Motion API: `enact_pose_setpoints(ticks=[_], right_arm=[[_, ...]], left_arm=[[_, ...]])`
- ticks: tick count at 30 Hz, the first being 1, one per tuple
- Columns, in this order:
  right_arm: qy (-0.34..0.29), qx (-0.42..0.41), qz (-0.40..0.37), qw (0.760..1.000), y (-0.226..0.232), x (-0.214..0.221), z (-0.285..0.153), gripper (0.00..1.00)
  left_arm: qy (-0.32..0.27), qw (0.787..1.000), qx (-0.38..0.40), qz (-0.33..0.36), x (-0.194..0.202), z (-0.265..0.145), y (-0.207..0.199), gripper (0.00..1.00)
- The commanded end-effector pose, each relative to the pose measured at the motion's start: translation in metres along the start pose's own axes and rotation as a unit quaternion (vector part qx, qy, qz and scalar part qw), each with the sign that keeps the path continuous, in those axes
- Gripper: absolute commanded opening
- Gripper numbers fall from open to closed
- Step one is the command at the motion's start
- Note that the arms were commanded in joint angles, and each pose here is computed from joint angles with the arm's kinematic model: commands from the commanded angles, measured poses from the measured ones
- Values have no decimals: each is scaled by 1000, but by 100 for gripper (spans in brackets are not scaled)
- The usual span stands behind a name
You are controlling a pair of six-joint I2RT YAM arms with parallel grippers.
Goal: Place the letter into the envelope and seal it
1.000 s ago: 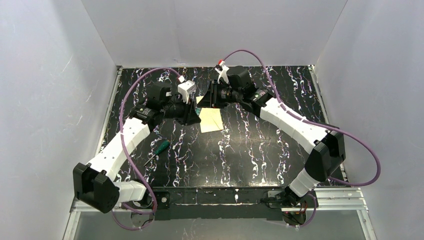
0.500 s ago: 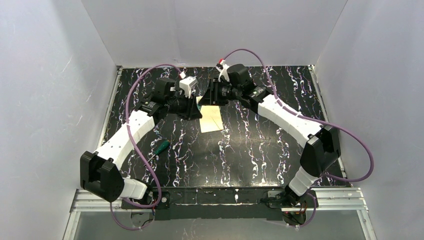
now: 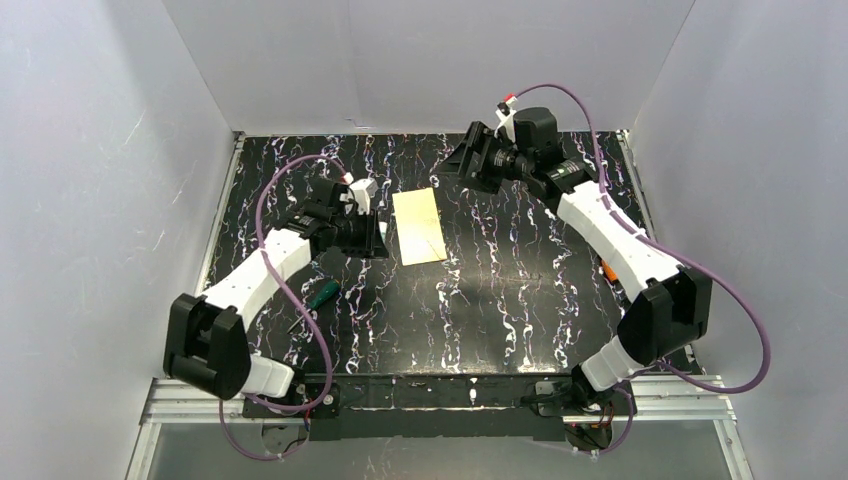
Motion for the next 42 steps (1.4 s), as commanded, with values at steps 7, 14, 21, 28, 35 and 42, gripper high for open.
enact_pose_setpoints(ticks=[7,14,21,28,35,42], right_arm=[[39,52,-4,998,-23,32,-8,76],[54,82,-13,995,-37,37,-15,76],[73,101,0,992,-56,47,-21,76],[82,103,38,991,-73,59,-32,77],[86,103,24,991,-69,51,-47,77],[44,212,-39,976,-85,39,-88,98]], left_arm=[[-3,974,-200,-110,-19,32,59,4],[28,952,-279,-126,-19,62,89,7],[58,945,-290,-141,-8,72,92,23],[83,941,-290,-153,0,68,87,43],[43,949,-278,-143,-22,43,68,62],[-106,961,-221,-129,-71,-47,10,98]])
Point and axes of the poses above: each gripper's point midway between its finger pads, its own z axis out along the fingers, its own y axis along the line the jaws close on, x = y × z, the point moved 2 cm from there along -z, back along the fingers, and after that the axes turned 12 degrees about -z, right-handed, at the moved point
